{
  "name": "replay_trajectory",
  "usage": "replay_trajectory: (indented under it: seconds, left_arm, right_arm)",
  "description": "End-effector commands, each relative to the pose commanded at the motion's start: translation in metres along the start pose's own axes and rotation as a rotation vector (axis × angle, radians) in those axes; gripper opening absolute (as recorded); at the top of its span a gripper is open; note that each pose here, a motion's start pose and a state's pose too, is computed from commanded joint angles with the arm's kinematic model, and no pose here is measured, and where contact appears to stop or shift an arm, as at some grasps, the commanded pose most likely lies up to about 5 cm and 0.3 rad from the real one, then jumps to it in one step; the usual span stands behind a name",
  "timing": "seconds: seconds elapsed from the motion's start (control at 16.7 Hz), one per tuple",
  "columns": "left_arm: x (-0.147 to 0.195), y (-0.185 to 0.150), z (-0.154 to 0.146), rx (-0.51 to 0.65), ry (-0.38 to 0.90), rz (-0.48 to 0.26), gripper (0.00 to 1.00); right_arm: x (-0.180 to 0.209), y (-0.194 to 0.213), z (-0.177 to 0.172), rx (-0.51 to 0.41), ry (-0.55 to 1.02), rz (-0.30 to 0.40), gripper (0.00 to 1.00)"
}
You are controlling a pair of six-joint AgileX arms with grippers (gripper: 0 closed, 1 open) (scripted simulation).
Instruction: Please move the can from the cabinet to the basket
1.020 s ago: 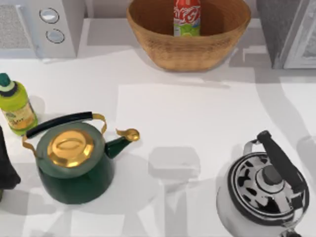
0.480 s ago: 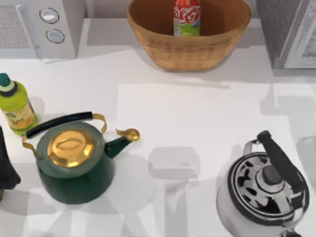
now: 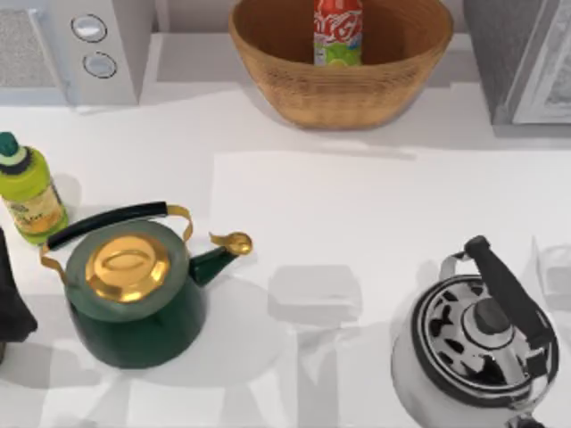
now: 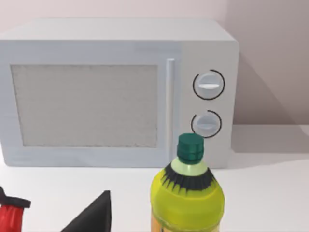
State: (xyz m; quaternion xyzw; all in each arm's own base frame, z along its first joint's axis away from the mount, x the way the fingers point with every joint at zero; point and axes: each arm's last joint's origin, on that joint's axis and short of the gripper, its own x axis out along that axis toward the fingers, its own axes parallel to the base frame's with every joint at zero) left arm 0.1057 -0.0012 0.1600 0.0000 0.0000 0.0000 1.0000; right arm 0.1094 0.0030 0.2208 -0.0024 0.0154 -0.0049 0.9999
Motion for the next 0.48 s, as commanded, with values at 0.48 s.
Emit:
replay_trajectory:
  seconds: [0.48]
  left_arm:
    - [0.000,0.000,0.000,0.000,0.000,0.000,1.00]
  right_arm:
    - [-0.002,-0.004,-0.061,0.005,-0.031,0.010,1.00]
